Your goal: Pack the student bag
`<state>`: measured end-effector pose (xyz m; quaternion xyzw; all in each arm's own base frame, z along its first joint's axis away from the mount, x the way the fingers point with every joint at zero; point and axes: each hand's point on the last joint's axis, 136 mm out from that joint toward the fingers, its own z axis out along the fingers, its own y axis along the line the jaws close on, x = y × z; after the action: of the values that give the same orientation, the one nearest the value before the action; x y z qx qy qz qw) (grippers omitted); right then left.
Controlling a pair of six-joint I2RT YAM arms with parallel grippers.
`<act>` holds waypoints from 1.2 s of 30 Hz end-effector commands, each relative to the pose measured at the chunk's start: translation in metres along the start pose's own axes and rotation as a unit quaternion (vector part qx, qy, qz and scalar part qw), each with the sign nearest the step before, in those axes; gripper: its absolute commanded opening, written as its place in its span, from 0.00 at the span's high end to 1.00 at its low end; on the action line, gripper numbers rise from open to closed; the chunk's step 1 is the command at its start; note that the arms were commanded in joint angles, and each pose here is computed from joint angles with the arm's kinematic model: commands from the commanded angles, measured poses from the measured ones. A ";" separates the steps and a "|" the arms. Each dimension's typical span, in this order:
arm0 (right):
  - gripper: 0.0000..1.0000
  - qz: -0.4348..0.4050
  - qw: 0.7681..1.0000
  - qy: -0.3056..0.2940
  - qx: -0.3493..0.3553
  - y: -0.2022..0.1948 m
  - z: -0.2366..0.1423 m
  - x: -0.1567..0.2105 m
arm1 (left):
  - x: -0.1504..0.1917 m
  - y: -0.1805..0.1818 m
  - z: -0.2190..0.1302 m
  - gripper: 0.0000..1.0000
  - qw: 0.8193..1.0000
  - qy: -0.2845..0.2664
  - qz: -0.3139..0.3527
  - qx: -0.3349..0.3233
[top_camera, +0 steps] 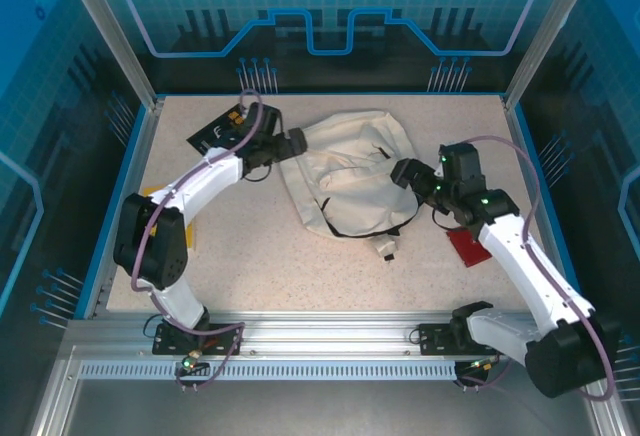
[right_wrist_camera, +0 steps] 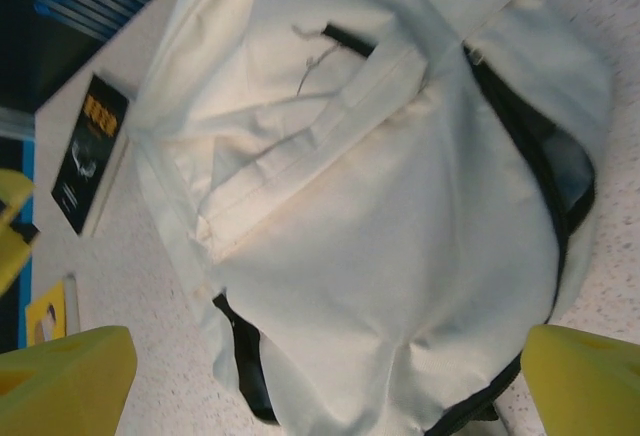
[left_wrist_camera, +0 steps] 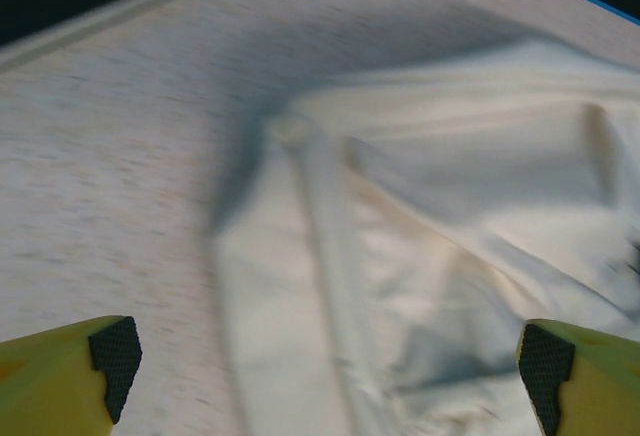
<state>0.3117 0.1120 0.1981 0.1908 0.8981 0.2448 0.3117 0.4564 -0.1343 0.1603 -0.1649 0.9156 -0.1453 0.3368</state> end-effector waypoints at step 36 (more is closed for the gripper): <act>0.00 -0.018 0.994 0.097 -0.040 0.036 0.035 0.026 | -0.028 0.166 0.108 0.02 0.972 0.120 -0.153 -0.129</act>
<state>0.3239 0.1595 0.1706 0.1439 0.9193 0.2821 0.2338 0.5333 0.0200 0.0476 -0.3122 0.9166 -0.0728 0.2391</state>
